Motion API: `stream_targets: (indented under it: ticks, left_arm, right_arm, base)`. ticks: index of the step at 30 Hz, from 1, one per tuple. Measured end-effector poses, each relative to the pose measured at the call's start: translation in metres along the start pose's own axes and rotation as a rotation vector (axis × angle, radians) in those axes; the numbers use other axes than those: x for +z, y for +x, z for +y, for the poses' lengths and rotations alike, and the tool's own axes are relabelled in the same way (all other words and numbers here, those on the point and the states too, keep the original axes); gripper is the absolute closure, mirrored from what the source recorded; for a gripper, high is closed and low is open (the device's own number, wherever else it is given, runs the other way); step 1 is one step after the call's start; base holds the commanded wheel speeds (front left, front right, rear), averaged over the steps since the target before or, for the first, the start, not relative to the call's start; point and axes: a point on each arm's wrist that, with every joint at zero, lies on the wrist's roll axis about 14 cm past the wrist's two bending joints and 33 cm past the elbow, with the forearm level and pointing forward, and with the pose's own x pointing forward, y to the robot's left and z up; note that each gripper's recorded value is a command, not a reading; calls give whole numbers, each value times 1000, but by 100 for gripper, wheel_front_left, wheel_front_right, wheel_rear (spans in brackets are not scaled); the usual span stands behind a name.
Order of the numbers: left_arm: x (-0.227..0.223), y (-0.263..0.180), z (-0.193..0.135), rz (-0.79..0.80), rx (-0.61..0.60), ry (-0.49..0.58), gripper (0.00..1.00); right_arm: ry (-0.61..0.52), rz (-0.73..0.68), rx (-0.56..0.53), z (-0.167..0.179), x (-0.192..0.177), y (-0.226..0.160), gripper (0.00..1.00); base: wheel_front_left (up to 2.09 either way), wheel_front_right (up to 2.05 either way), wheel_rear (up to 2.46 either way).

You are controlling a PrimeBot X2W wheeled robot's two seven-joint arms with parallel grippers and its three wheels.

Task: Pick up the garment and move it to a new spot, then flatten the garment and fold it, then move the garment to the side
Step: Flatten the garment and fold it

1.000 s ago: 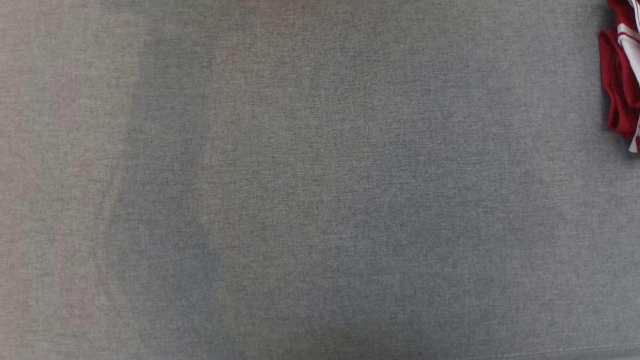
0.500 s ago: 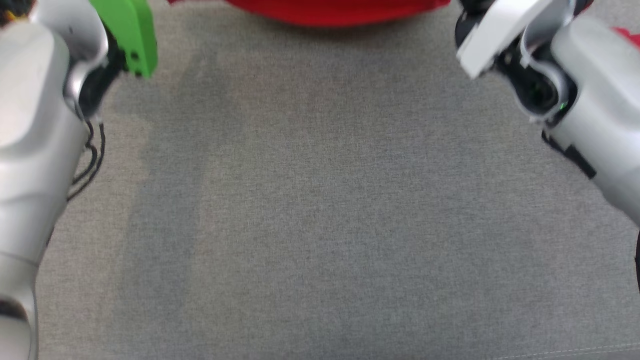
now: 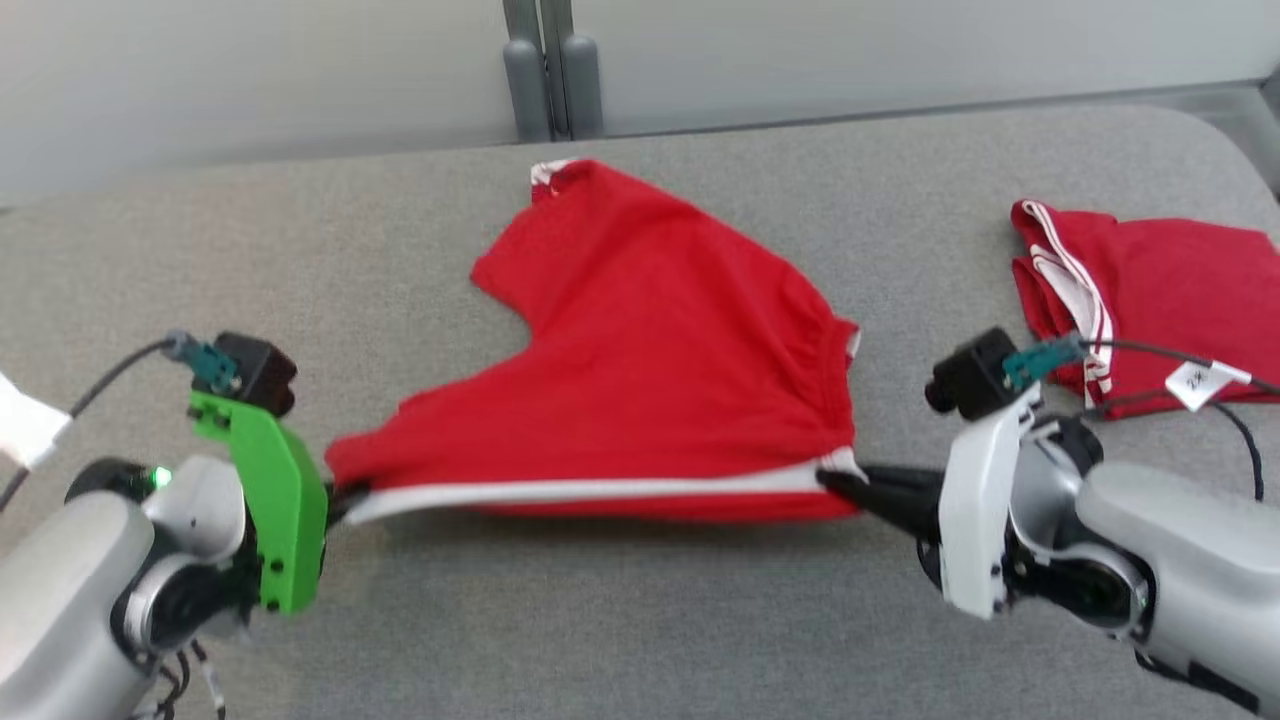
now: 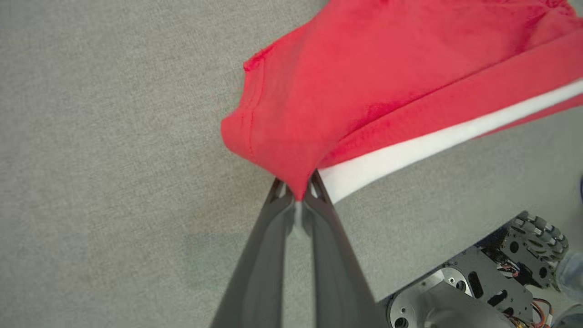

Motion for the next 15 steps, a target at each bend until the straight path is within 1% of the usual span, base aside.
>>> stream_targets:
  ticks: [3, 7, 12, 15]
  left_arm:
    - [-32, -25, -14, 85, -18, -2, 100]
    - [-54, -50, -32, 145, -40, 0, 100]
    - [-57, -62, -38, 176, -50, 0, 100]
    - [-53, -59, -38, 211, -64, 8, 100]
  right_arm:
    - [17, 89, 43, 22, -29, -20, 100]
    - [35, 163, 65, 36, -51, -43, 100]
    - [61, 144, 79, 42, -47, -52, 100]
    - [78, 141, 65, 34, -44, -49, 100]
  base:
    - [0, 0, 0]
    - [0, 0, 0]
    - [0, 0, 0]
    - [0, 0, 0]
